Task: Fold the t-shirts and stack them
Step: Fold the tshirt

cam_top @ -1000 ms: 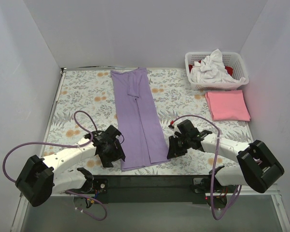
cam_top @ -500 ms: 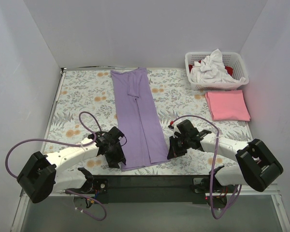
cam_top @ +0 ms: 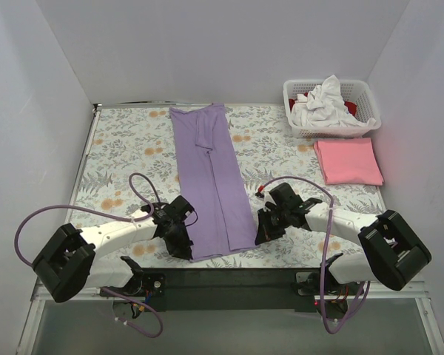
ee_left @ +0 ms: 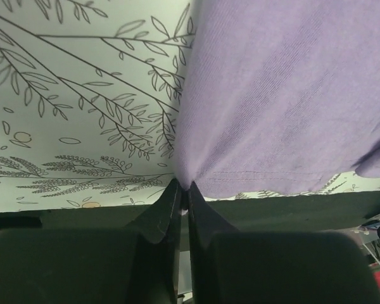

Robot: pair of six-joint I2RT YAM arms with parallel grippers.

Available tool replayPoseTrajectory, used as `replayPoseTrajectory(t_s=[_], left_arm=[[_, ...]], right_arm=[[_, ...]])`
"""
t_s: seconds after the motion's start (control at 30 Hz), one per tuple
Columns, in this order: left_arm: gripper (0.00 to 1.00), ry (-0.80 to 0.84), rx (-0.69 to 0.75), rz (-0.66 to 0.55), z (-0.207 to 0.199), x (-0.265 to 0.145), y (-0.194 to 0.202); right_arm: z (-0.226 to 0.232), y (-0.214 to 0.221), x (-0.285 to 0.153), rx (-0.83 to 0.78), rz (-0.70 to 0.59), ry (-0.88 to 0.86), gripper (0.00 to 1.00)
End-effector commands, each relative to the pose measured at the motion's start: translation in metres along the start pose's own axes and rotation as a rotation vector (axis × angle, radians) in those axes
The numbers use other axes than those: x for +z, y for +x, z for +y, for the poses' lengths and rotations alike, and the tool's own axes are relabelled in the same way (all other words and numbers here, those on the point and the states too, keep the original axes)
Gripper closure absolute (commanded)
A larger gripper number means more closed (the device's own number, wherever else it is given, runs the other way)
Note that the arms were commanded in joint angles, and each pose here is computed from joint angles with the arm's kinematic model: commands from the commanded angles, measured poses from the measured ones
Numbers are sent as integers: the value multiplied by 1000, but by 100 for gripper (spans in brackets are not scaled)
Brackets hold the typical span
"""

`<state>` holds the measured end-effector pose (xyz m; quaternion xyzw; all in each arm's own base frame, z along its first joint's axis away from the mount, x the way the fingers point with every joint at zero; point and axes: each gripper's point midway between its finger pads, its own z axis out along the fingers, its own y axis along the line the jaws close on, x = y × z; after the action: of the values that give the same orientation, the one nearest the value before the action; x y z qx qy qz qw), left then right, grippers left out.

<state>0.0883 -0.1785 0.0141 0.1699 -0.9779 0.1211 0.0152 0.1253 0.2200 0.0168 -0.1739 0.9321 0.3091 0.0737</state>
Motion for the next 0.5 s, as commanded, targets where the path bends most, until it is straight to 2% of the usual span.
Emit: replayPoseTrajectory(t_s=[0.0, 0.17, 0.27, 0.47], left_arm=[[100, -34, 15, 37, 11, 4, 15], [100, -74, 19, 92, 28, -11, 42], [100, -34, 7, 93, 28, -24, 50], [100, 59, 38, -31, -8, -36, 21]], right_arm=[[-22, 52, 1, -2, 181, 99, 99], [-12, 89, -15, -6, 301, 118, 99], [-3, 99, -25, -28, 313, 110, 99], [4, 44, -29, -104, 154, 184, 99]])
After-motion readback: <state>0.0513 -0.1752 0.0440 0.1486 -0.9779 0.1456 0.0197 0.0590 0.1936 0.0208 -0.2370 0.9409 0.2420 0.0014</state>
